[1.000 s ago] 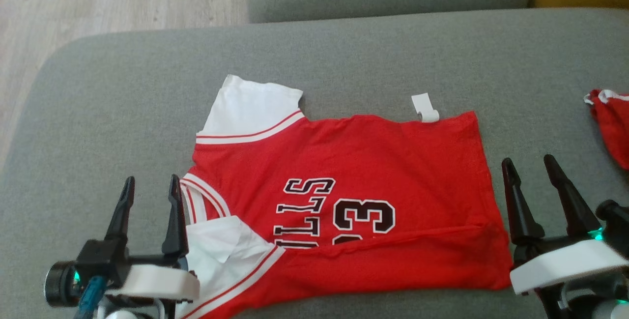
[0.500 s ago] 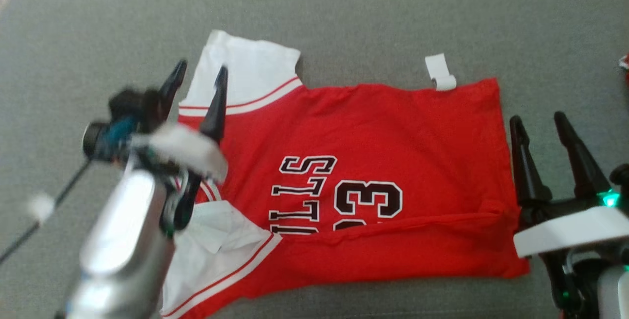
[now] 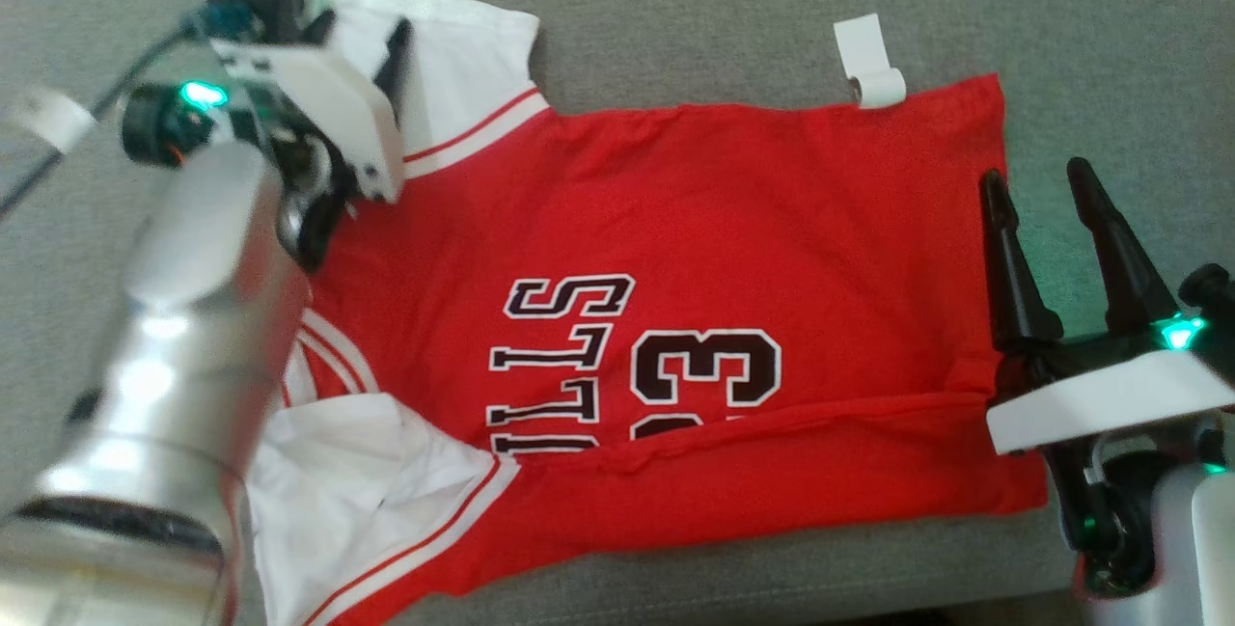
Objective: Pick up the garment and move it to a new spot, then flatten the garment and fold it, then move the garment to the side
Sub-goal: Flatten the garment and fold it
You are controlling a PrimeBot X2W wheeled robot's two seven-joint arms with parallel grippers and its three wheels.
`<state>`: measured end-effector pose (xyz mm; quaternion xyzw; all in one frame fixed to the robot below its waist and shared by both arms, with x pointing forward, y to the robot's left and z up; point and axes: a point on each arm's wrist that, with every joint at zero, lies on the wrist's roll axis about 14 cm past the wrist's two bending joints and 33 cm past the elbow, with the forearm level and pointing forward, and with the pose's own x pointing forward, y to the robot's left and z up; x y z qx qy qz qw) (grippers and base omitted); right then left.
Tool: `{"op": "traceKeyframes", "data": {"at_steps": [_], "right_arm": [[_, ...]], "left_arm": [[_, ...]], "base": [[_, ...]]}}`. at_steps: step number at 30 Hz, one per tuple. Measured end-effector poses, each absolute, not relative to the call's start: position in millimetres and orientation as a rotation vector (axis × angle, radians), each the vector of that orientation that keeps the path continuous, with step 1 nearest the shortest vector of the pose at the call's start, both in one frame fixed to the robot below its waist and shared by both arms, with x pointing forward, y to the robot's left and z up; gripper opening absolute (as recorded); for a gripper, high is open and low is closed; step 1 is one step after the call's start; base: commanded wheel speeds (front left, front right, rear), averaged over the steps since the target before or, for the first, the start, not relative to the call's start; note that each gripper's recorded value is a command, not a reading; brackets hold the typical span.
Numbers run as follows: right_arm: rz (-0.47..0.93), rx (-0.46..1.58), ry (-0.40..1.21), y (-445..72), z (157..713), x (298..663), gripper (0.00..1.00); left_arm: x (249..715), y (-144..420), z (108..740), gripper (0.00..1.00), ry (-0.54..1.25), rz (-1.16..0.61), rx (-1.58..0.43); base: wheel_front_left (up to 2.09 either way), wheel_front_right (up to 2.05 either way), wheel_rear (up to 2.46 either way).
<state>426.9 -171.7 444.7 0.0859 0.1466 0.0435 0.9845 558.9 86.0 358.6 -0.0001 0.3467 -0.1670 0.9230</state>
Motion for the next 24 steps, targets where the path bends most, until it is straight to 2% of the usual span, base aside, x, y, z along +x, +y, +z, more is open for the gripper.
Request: {"op": "traceKeyframes", "data": {"at_steps": [4,5,6,10,16,24], "right_arm": [[0.067,0.174,0.317,-178,436,426,1.00],[0.067,0.174,0.317,-178,436,426,1.00],[0.063,0.174,0.325,-179,434,426,1.00],[0.058,0.170,0.351,-183,427,429,1.00],[0.099,0.141,0.375,-191,422,459,1.00],[0.178,0.100,0.556,-182,379,482,1.00]], "left_arm": [[576,85,356,1.00,0.759,-0.334,0.028],[576,85,356,0.41,0.759,-0.334,0.028],[577,85,355,0.00,0.773,-0.341,0.036],[576,88,354,0.00,0.798,-0.347,0.051],[575,92,362,0.00,0.729,-0.355,0.085],[575,101,383,0.00,0.609,-0.337,0.068]], "base": [[0.00,0.00,0.00],[0.00,0.00,0.00],[0.00,0.00,0.00],[0.00,0.00,0.00],[0.00,0.00,0.00],[0.00,0.00,0.00]]}}
